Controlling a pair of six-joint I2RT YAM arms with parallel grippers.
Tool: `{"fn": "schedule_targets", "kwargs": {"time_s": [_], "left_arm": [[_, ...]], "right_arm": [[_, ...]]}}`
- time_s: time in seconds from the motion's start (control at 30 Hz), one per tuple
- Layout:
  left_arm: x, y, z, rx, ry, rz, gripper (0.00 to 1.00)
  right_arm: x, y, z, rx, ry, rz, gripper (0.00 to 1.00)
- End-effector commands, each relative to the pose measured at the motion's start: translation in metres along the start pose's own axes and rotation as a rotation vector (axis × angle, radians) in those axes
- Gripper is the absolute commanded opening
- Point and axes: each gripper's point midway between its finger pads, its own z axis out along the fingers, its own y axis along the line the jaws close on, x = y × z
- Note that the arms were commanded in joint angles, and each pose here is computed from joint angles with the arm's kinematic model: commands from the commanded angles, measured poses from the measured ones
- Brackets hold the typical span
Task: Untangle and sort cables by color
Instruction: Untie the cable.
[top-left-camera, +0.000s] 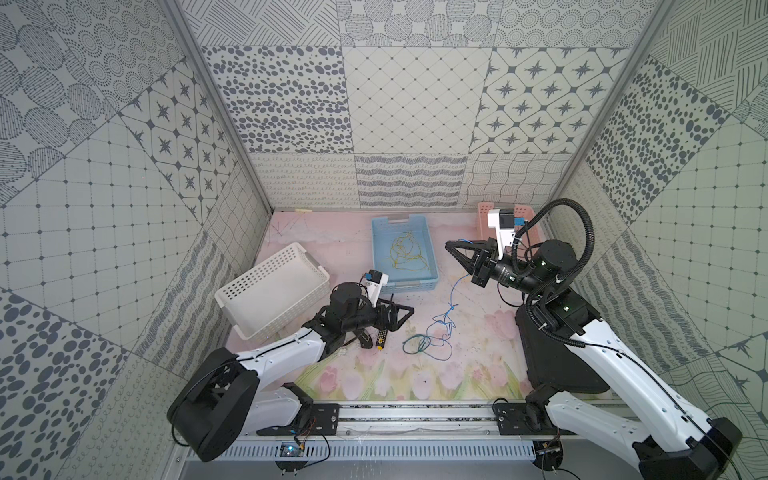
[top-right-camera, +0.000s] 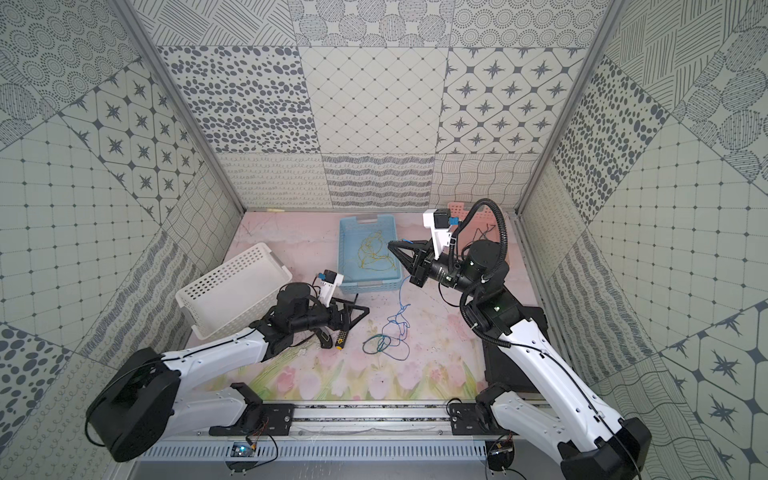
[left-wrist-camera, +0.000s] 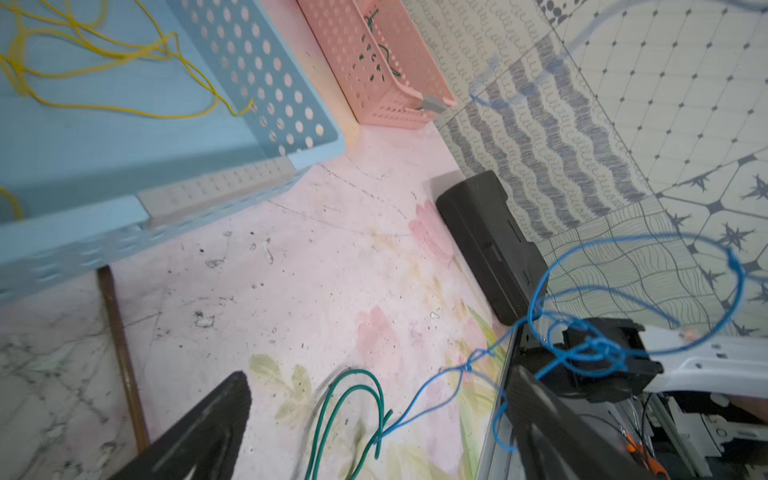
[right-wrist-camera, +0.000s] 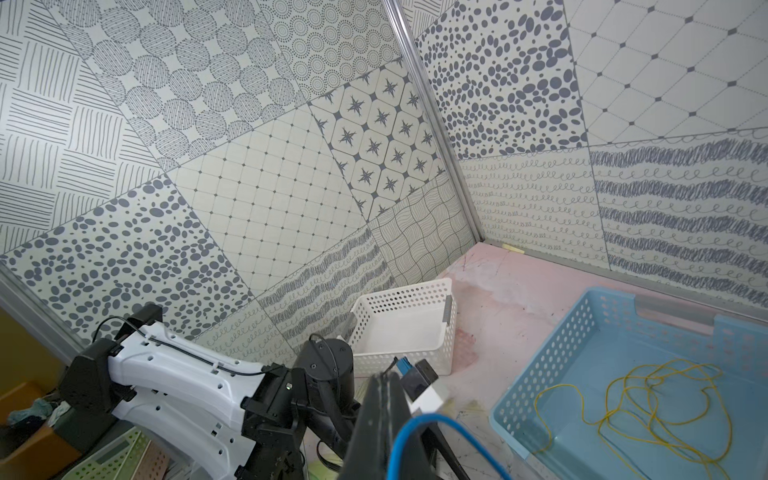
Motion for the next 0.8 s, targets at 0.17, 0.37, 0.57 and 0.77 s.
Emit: {"fn": "schedule_targets", "kwargs": {"time_s": [0.17,0.37,0.57,0.77], "left_arm": [[0.027,-0.068,0.035,0.322,-0.159,0.566,1.00],[0.027,-0.077,0.058,0.308,-0.212,0.602,1.00],[0.016,-0.066,0.092,0.210,-0.261,0.591,0.89],[0.010,-0.082,0.114,0.219,-0.296,0.641,0.80]], "right_arm": [[0.001,0.002,0.004,-0.025,0.021,0.037,0.00],[0.002,0.001,0.006,-0.032,0.020,0.045,0.00],[-0.002,0.004,0.006,-0.053,0.001,0.067,0.00],[-0.009,0.006,0.005,-0.056,-0.033,0.095,0.00]]}}
